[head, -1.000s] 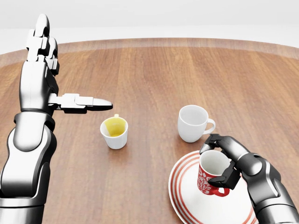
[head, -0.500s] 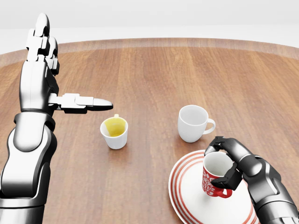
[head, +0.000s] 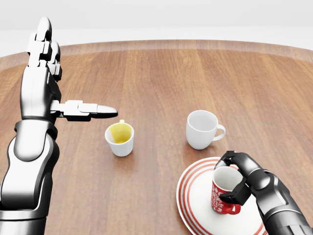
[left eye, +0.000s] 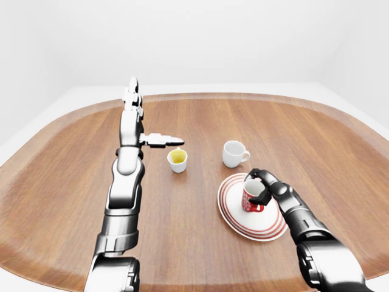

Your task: Pick up the red mug and put it on the plate

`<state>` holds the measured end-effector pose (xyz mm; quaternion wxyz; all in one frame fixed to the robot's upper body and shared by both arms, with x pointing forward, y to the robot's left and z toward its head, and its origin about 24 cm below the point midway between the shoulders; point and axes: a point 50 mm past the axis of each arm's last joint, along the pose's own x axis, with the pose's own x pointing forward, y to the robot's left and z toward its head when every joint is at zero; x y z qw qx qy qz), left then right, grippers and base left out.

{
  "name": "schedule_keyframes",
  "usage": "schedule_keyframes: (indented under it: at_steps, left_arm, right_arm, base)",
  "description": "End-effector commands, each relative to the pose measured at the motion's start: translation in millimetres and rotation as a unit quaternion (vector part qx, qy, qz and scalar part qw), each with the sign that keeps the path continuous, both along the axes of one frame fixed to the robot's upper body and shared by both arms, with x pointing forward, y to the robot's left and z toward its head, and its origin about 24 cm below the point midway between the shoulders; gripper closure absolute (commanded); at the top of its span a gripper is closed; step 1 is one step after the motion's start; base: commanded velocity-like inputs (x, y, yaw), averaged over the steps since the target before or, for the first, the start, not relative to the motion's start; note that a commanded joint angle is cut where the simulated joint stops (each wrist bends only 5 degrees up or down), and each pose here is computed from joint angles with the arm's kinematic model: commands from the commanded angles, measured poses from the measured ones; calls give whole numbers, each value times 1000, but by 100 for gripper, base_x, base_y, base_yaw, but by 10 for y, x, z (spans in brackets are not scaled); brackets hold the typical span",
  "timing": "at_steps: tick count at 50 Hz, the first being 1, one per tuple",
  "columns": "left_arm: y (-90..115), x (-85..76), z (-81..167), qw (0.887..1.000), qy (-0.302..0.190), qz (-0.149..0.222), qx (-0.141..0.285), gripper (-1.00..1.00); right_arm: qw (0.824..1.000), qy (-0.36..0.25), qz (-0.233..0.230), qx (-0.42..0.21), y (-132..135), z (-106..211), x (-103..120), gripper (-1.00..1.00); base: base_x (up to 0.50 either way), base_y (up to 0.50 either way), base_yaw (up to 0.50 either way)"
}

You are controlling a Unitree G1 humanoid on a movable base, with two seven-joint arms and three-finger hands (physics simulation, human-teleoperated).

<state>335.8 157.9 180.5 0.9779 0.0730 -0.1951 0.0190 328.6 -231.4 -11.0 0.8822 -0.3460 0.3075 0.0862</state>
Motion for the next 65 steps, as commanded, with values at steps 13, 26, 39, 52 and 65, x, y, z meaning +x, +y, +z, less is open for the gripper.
schedule_keyframes:
  at_steps: [13,26,39,52,65]
  left_arm:
    - [-13,4,11,1000,-2,-1,0,-100]
    - [-5,-13,33,1000,-8,-1,0,-100]
    - [-7,-6,30,1000,-6,-2,0,-100]
    - [-13,-6,59,1000,-11,-3,1,-100]
    - [-11,-6,94,1000,-17,-4,3,-100]
  right_arm:
    - [1000,0,-10,-6,-62,6,-6,100]
    - [1000,-2,-10,-7,-61,14,1,-100]
    - [1000,-2,-7,-8,-45,22,11,-100]
    - [999,-42,28,-6,37,243,134,-100]
    - [981,-148,126,-16,218,925,249,-100]
  base:
    - [0,0,0]
    - [0,0,0]
    - [0,0,0]
    - [0,0,0]
    - [0,0,0]
